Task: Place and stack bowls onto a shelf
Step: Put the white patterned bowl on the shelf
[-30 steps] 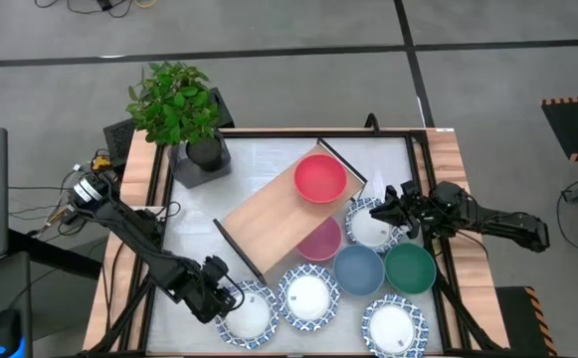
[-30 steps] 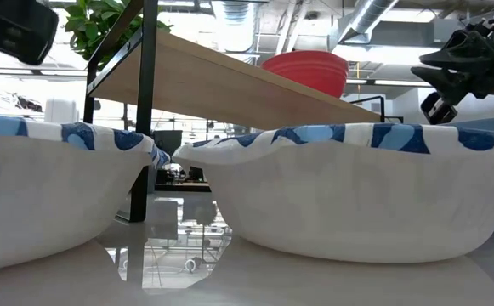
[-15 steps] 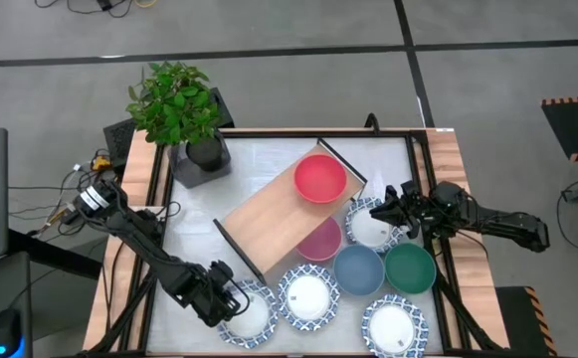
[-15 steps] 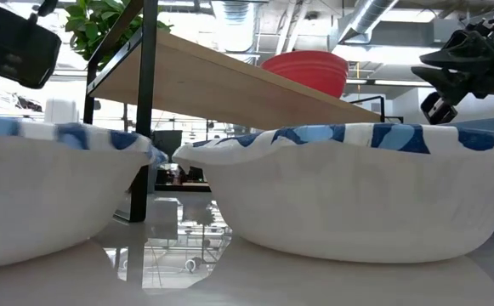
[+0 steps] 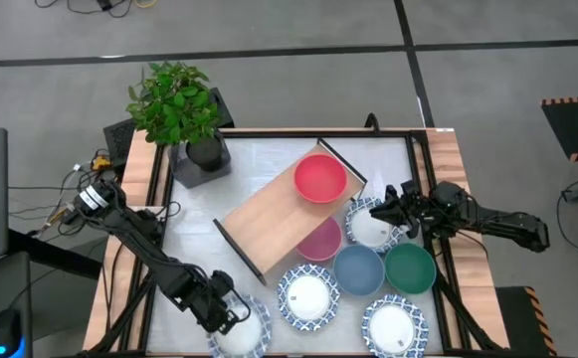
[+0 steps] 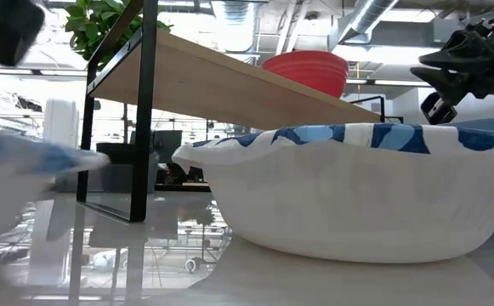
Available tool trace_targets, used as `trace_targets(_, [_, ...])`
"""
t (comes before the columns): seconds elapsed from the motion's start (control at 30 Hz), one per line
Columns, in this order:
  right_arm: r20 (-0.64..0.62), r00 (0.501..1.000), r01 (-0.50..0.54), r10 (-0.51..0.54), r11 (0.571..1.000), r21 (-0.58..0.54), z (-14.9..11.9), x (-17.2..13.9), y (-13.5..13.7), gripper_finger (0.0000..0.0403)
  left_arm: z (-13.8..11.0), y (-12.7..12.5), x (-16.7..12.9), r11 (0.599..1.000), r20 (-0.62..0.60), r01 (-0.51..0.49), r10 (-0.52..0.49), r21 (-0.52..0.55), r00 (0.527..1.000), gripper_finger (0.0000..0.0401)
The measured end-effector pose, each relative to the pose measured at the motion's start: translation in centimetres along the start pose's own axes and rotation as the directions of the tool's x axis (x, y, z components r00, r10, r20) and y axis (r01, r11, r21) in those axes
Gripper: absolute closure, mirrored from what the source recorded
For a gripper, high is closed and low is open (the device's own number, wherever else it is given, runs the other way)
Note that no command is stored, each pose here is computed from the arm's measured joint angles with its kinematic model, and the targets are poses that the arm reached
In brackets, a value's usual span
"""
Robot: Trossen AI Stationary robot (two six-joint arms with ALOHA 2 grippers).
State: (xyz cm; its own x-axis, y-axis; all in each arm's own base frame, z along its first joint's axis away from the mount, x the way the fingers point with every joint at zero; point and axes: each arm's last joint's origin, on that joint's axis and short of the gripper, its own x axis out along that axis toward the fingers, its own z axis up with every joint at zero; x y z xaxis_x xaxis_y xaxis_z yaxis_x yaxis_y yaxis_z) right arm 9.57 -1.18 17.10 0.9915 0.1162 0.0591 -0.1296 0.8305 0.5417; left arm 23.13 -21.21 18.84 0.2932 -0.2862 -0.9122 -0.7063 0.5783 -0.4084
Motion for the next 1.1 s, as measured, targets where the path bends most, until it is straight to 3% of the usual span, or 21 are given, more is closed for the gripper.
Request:
trace_targets(0.27, [0.001,1.000,0.002,-0.002,1.000,-0.004,0.0,0.0,0.0,0.0305,-0.5,-4.5,-6.4,0.972,-0.081,0.233,-0.229,0.043,0.970,0.0401])
trace_targets(0.43, [0.002,1.000,0.004,-0.004,1.000,-0.004,0.0,0.0,0.0,0.0305,0.4,-5.7,-11.7,0.958,0.043,0.285,-0.287,0.037,0.957,0.0401])
trace_targets(0.57, [0.002,1.000,0.004,-0.004,1.000,-0.004,0.0,0.0,0.0,0.0305,2.6,-5.6,-15.6,0.965,0.241,0.261,-0.245,-0.038,0.939,0.0401])
trace_targets(0.7, [0.002,1.000,0.004,-0.004,1.000,-0.003,0.0,0.0,0.0,0.0305,5.4,-5.5,-19.2,0.952,0.451,0.286,-0.209,-0.111,0.868,0.0401])
trace_targets(0.9, [0.002,1.000,0.004,-0.004,1.000,-0.003,0.0,0.0,0.0,0.0305,9.3,-4.8,-22.9,0.950,0.576,0.280,-0.153,-0.137,0.803,0.0401])
trace_targets(0.97, [0.002,1.000,0.004,-0.004,1.000,-0.003,0.0,0.0,0.0,0.0305,10.4,-4.2,-23.2,0.953,0.579,0.253,-0.111,-0.170,0.808,0.0401])
trace_targets(1.1, [0.002,1.000,0.004,-0.004,1.000,0.000,0.0,0.0,0.0,0.0305,11.9,-2.2,-23.0,0.962,0.487,0.109,0.029,-0.252,0.873,0.0401])
